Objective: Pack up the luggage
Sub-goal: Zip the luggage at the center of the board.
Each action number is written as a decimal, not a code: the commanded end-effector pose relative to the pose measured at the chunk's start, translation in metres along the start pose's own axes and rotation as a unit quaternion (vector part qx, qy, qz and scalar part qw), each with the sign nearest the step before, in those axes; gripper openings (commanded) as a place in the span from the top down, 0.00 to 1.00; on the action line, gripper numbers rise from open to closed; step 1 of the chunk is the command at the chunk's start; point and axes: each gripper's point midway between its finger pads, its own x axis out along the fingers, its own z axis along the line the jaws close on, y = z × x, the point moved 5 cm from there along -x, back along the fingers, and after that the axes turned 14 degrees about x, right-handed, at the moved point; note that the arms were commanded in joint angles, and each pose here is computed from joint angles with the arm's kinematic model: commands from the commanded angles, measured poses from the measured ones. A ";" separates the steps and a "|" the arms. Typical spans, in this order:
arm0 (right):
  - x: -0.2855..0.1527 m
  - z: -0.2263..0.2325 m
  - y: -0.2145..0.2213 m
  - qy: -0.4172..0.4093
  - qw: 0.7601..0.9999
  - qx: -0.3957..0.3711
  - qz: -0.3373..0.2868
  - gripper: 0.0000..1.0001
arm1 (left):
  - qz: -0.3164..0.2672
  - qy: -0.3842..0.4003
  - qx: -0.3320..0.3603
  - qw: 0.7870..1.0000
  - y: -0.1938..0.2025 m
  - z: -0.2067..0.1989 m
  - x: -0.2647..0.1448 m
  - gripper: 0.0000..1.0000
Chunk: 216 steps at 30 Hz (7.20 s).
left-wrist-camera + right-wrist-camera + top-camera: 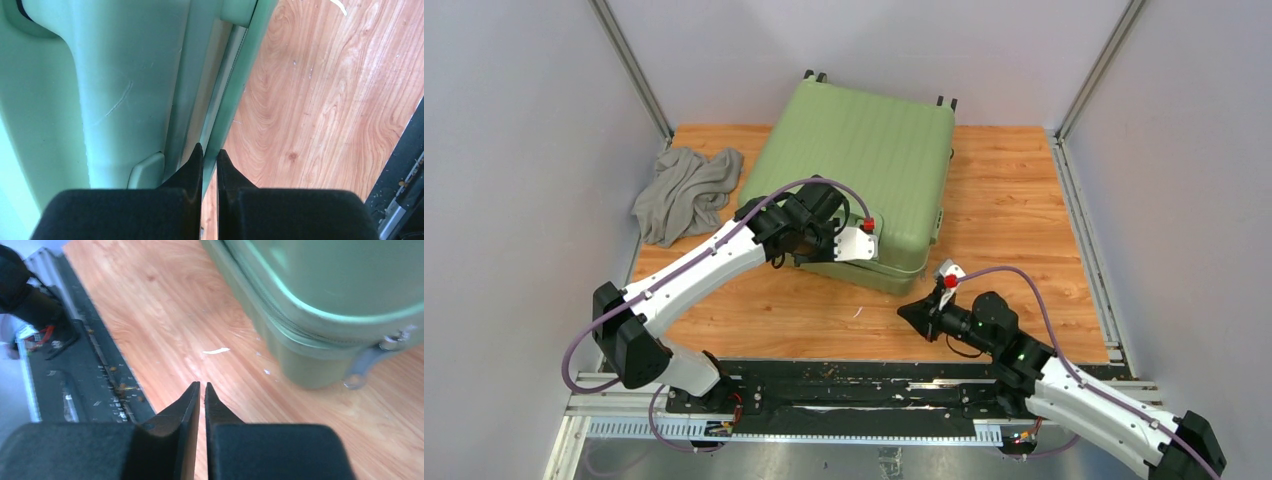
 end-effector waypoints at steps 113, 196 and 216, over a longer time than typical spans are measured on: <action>0.026 -0.065 -0.052 -0.002 0.999 0.040 -0.007 1.00 | 0.012 0.012 0.049 0.999 0.053 0.022 0.032 1.00; -0.009 -0.004 -0.041 0.108 0.984 0.134 -0.049 0.33 | -0.145 -0.059 -0.174 0.972 -0.017 0.038 -0.040 0.94; 0.017 -0.012 -0.066 0.151 0.967 0.191 -0.079 0.28 | -0.034 -0.293 -0.526 0.798 0.256 0.056 -0.096 0.50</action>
